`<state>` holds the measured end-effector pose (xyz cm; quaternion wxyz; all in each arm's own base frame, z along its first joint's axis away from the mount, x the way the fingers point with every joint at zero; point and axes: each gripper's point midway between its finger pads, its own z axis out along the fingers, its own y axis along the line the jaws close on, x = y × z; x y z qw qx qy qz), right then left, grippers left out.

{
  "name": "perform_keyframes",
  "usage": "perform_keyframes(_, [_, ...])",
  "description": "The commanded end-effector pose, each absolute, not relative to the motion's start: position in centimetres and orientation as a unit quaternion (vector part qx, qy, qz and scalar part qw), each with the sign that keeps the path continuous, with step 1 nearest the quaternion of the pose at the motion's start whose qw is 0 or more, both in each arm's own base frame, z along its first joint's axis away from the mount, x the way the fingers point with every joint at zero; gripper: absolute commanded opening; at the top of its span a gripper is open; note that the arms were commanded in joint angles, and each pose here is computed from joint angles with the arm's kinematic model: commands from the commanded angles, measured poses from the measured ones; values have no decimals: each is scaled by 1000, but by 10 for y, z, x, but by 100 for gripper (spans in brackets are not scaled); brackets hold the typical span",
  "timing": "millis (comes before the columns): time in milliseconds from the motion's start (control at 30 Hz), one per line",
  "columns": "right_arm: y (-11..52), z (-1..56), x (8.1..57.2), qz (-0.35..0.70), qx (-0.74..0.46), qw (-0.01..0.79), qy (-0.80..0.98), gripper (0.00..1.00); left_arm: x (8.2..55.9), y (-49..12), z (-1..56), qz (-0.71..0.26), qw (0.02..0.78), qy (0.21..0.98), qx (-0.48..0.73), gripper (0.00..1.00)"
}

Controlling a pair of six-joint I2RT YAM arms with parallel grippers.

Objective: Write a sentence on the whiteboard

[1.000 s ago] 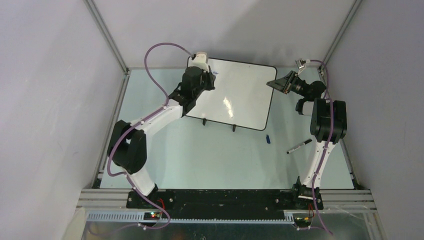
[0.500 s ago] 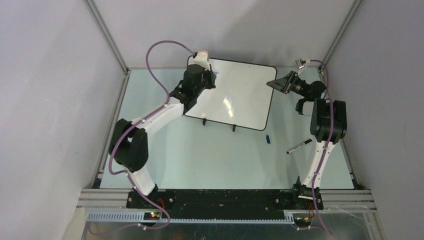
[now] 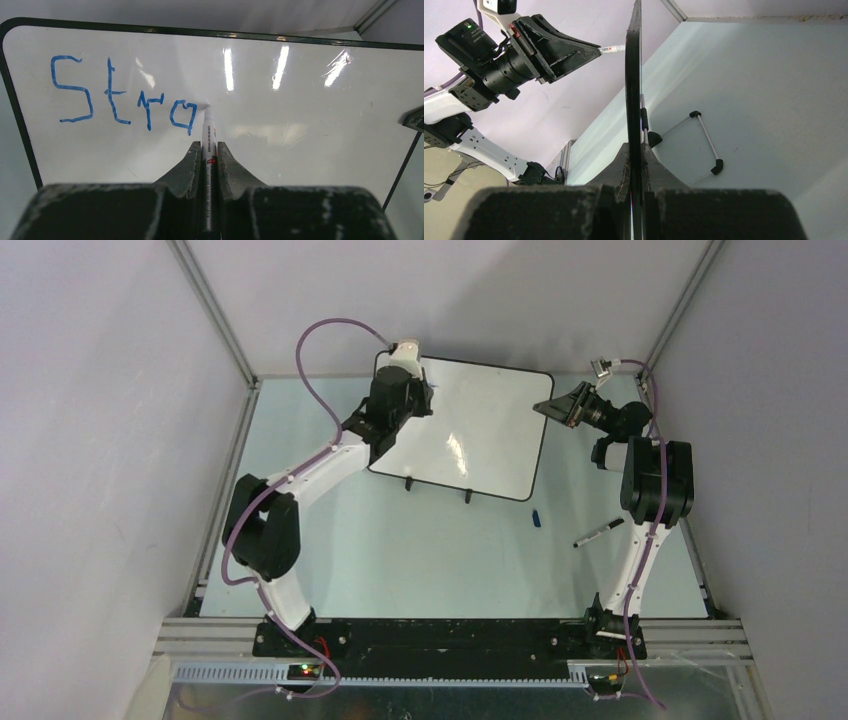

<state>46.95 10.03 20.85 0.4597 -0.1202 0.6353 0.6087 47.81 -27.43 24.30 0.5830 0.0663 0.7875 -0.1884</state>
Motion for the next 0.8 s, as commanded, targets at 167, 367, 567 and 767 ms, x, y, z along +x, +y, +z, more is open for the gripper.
perform_keyframes(167, [99,246,460,600,-149,488,616,0,487,-274,271,-179,611,768,68,0])
perform_keyframes(367, [99,246,460,600,-149,489,615,0,489,-274,271,-177,611,769,68,0])
perform_keyframes(567, [99,246,460,600,-149,489,615,0,484,-275,267,-183,606,771,68,0])
perform_keyframes(767, [98,247,460,600,-149,489,616,0,475,-272,259,-185,599,776,70,0])
